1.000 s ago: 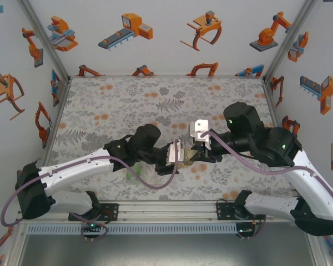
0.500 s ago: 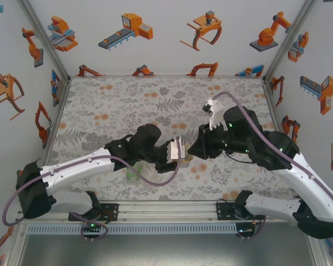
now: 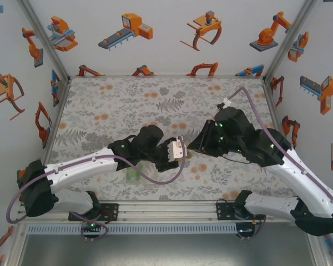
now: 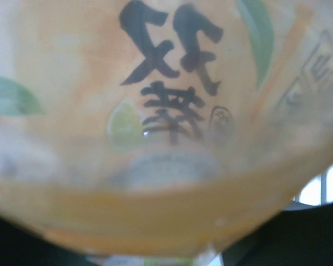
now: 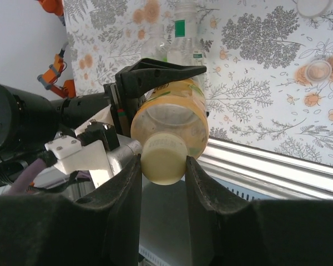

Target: Screw on the bottle caps

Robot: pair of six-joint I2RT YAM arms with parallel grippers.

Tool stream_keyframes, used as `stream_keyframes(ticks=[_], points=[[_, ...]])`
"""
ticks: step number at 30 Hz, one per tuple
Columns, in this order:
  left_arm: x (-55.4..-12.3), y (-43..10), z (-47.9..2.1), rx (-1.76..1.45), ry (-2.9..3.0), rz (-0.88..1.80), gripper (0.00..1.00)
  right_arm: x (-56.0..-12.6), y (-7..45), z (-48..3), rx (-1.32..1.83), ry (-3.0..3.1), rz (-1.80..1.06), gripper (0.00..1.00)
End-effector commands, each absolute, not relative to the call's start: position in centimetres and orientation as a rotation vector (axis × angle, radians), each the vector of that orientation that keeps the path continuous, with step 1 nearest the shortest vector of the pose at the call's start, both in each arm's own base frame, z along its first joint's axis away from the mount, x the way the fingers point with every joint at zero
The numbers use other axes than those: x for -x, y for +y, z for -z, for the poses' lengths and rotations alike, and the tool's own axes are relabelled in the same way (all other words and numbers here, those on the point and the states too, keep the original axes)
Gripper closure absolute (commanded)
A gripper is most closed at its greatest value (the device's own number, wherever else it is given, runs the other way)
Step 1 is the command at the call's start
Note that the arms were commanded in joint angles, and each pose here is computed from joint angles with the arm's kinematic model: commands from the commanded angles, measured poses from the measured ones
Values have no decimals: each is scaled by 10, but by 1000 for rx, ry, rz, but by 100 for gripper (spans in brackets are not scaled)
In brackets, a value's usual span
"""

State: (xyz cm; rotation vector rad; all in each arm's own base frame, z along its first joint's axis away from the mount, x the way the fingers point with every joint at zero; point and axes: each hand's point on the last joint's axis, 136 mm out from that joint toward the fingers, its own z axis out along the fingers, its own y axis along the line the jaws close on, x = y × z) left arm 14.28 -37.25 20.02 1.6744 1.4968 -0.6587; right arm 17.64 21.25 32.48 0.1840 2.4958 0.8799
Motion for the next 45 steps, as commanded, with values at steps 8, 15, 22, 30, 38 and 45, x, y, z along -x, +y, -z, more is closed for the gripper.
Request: stream_keyframes(ticks=[8,15,22,30,38,45], points=[[-160,-362,-250,-1461,1426,630,24,-224,202,-317,-87,2554,-613,100],[-192,-324,-264,-1223,1577,608,24,-290,196,-312,10,2583,-442,100],[-220,-277,-275,-941,1768,521,10,-373,199,-313,124,2552,-313,100],[-229,-248,-262,-785,1985,561,10,-453,198,-291,154,2559,-249,100],[-233,-242,-257,-716,2042,612,13,-490,193,-256,166,2577,-195,100],[-234,-245,-255,-716,2040,629,14,-496,193,-235,181,2601,-175,100]])
